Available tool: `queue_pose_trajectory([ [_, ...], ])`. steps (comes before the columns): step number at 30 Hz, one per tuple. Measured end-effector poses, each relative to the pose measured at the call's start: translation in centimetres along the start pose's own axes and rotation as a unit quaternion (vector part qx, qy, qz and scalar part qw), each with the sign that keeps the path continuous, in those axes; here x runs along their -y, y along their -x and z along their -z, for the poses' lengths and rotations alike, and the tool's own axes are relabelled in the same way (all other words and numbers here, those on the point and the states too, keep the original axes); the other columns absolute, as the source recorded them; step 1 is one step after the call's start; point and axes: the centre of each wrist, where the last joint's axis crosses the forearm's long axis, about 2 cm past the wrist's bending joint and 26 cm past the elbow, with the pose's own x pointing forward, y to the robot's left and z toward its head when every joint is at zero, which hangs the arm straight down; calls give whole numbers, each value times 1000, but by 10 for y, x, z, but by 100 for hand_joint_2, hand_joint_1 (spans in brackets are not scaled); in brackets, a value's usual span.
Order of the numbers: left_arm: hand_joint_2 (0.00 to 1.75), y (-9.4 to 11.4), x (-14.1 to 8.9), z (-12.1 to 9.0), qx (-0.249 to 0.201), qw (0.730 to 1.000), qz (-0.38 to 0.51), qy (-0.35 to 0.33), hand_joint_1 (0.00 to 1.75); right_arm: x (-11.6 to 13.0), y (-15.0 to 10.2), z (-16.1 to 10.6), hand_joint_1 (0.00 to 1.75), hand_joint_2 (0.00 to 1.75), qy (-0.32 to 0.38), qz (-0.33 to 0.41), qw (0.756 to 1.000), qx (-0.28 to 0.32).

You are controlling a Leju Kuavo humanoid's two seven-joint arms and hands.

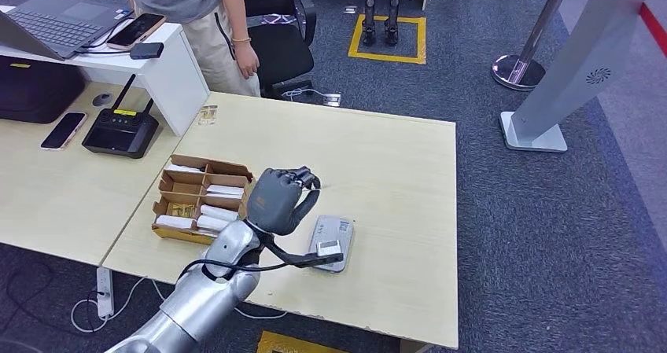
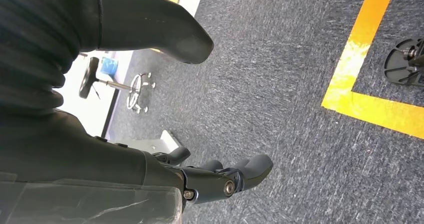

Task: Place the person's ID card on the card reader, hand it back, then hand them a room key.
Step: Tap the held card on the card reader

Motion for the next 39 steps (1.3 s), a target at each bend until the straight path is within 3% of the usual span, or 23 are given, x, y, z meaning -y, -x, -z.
queue_pose_trajectory([
  [3, 175, -13, 9, -3, 23, 1000, 13, 18, 175, 0, -1, 0, 0, 175, 1, -3, 1000, 0],
  [7, 175, -46, 38, -14, 95, 990, 68, 85, 175, 0, -3, -1, 0, 175, 4, -17, 1000, -1],
  [9, 175, -52, 46, -18, 109, 985, 90, 103, 175, 0, -3, -1, 0, 175, 6, -20, 1000, -3],
  [15, 175, -51, 54, -21, 102, 978, 133, 128, 175, 0, -3, -1, 0, 175, 8, -16, 1000, -3],
  [21, 175, -52, 60, -18, 58, 973, 168, 147, 175, 0, -1, 0, 0, 175, 10, -9, 1000, -3],
  [39, 175, -62, 71, -22, 99, 964, 141, 201, 175, -1, 0, 0, 0, 175, 10, -7, 1000, -3],
])
